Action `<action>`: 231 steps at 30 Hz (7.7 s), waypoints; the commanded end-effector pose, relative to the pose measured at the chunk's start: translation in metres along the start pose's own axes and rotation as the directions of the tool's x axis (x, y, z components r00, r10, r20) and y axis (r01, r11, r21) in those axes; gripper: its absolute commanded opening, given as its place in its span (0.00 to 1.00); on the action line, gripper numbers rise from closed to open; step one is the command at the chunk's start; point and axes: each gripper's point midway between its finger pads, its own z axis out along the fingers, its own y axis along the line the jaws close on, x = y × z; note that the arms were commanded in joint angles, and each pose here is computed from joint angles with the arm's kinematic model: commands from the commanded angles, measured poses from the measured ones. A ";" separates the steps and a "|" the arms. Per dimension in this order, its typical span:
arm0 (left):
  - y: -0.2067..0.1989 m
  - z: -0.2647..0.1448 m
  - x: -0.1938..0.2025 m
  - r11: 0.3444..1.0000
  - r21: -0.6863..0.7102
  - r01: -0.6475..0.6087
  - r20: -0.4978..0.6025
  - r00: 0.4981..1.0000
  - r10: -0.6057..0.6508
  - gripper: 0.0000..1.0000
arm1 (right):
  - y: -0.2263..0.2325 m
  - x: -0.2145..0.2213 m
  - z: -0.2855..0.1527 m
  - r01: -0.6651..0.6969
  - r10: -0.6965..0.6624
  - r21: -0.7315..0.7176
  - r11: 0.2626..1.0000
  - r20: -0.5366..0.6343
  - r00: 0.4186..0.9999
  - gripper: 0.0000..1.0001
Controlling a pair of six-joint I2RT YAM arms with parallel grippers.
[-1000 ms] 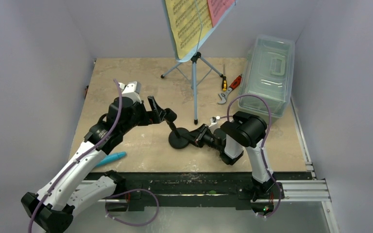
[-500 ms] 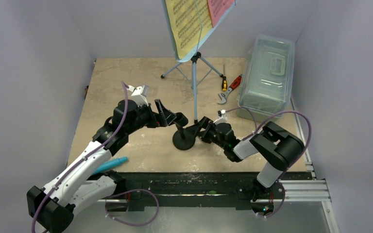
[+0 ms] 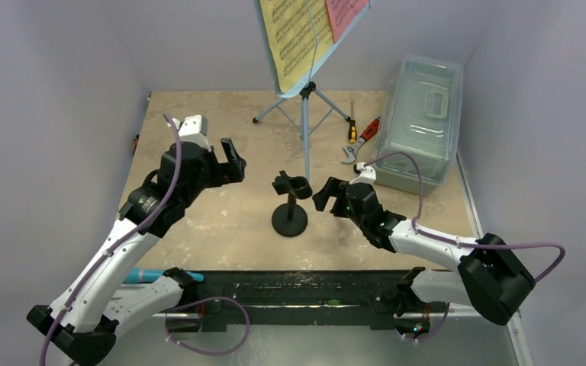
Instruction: Set up the instrument practice props
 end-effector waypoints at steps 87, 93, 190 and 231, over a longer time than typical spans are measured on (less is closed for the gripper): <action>0.314 -0.094 0.066 -0.007 -0.697 0.717 0.642 0.620 -0.451 0.00 | 0.053 -0.006 -0.020 0.280 -0.280 -0.193 0.940 0.027 0.960 0.98; 0.248 -0.018 0.013 0.465 -0.612 0.640 0.439 0.764 -0.473 0.00 | 0.048 -0.019 -0.035 0.284 -0.283 -0.146 0.948 0.028 0.959 0.98; -0.214 -0.099 0.025 0.404 0.914 -0.025 0.002 0.998 0.057 0.71 | 0.278 -0.162 -0.243 0.134 0.057 -0.939 0.317 0.160 0.985 0.00; -0.207 -0.098 0.054 0.347 0.931 -0.118 0.050 0.979 0.199 0.00 | 0.281 -0.226 -0.237 0.191 0.058 -0.788 0.586 0.275 0.960 0.65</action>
